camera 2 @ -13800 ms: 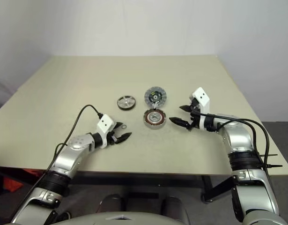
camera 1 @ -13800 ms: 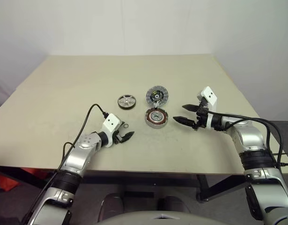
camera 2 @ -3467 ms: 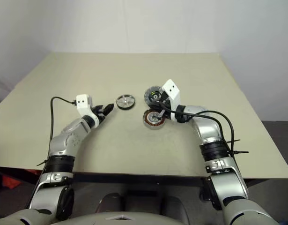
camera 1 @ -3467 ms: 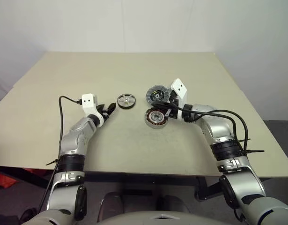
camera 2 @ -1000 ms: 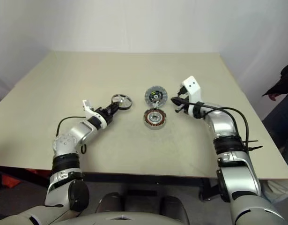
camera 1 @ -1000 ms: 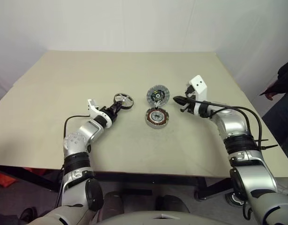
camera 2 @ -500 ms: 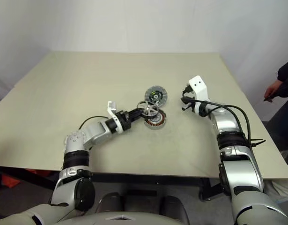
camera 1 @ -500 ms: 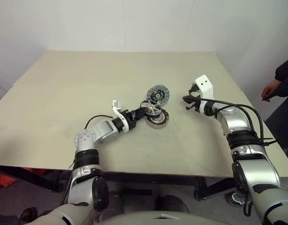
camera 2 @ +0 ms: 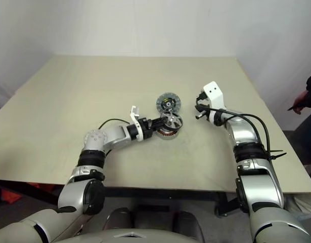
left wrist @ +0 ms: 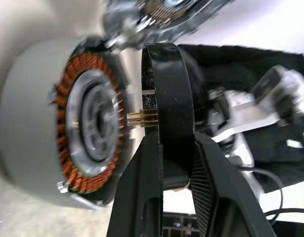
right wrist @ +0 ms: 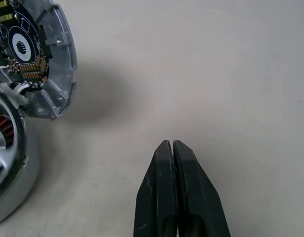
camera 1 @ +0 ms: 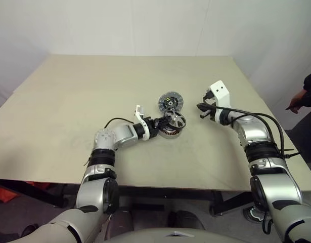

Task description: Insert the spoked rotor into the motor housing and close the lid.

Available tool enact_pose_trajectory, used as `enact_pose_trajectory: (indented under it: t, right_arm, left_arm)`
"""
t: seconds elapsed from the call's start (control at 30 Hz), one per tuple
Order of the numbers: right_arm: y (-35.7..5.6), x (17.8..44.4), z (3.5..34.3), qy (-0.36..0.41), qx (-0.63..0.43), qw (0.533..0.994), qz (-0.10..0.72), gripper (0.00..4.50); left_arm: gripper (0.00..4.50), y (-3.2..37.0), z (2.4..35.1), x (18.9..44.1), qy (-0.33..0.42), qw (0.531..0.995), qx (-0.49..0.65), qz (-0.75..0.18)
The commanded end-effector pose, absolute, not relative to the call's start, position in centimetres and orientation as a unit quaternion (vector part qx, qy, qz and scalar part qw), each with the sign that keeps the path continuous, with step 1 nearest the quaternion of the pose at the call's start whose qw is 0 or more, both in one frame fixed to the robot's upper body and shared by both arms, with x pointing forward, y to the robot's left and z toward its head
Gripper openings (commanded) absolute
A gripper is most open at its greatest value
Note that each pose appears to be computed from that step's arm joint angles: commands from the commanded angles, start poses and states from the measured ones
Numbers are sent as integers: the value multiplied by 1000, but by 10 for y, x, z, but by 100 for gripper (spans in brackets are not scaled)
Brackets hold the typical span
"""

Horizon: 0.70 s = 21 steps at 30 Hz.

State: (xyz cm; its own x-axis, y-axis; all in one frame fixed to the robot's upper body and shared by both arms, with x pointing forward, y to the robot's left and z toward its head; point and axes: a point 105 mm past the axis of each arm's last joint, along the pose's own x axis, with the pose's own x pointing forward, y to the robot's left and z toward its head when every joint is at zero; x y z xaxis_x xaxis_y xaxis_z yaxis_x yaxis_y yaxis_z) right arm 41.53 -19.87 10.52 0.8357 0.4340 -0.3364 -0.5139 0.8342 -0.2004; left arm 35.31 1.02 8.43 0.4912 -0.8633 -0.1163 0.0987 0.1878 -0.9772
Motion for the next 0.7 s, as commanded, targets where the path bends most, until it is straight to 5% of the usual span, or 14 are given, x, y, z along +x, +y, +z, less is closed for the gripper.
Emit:
enact_pose_trajectory:
  t: [0.03,0.43,0.67,0.7]
  right_arm:
    - [-198,419,127,103,-146,953,247,0]
    - [-196,421,126,104,-150,951,249,0]
    - [-194,422,126,104,-153,950,251,0]
    - [-194,422,126,103,-154,950,252,0]
  left_arm:
    - [44,10,91,354,347,684,-525,-370]
    - [44,19,87,354,334,696,-524,-361]
    - [262,31,85,356,324,704,-530,-342]
    - [262,33,83,358,325,709,-531,-332]
